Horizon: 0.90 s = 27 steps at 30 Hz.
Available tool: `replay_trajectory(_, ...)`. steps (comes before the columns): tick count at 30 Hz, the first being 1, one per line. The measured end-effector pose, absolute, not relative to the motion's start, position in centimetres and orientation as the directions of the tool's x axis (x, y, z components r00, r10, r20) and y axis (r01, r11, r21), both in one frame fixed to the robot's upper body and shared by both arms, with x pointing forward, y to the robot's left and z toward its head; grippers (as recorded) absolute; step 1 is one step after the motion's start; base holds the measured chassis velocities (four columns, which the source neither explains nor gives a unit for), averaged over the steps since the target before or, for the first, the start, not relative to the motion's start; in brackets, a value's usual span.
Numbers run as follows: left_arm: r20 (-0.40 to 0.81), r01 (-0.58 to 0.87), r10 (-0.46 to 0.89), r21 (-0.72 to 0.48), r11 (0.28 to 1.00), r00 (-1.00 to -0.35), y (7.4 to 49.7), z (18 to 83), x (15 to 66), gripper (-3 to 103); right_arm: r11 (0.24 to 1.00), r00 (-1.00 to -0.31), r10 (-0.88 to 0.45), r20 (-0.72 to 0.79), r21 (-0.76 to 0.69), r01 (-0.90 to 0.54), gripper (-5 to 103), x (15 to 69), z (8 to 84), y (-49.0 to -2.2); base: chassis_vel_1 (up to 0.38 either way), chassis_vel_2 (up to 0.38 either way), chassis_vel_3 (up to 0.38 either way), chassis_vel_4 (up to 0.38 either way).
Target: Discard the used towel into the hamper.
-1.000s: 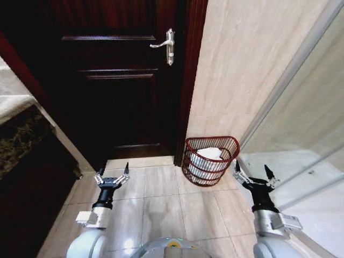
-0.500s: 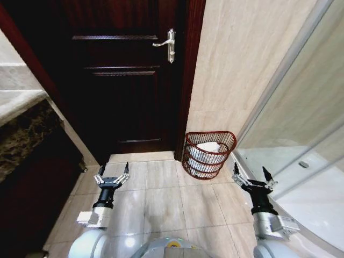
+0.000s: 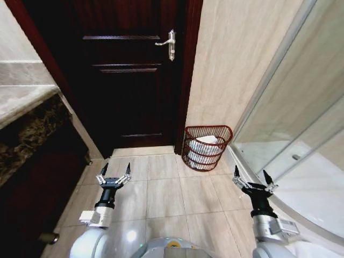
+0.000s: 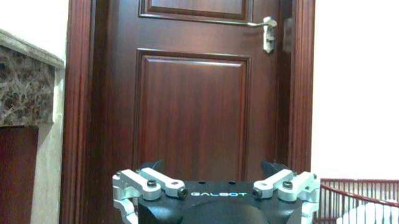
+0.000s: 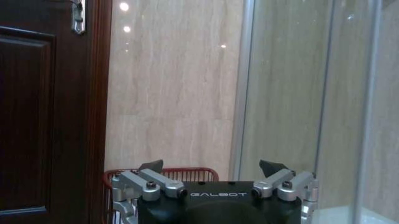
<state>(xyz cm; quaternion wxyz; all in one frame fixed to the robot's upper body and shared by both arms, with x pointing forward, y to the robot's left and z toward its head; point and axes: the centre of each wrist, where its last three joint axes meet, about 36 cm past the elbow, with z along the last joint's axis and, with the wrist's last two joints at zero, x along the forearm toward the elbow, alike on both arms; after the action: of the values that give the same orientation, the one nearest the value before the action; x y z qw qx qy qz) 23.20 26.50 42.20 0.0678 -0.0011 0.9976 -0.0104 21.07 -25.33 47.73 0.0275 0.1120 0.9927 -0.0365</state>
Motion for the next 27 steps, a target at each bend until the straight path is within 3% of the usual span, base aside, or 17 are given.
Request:
replay_trajectory(9, -0.132, -0.003, -0.006, -0.02, 1.0, -0.991, 26.36, 42.11, 23.08, 100, 0.97, -0.971, 0.23, -0.068, -0.067, 0.234, 100, 21.04, 47.65, -25.42, 0.059, -0.092, -0.091, 0.05)
replay_trajectory(27, -0.137, 0.0, -0.002, -0.016, 1.0, -0.991, 25.87, 41.99, 22.85, 100, 0.963, -0.963, 0.259, -0.073, -0.06, 0.264, 100, 20.8, 47.29, -25.38, -0.076, -0.064, -0.07, -0.078)
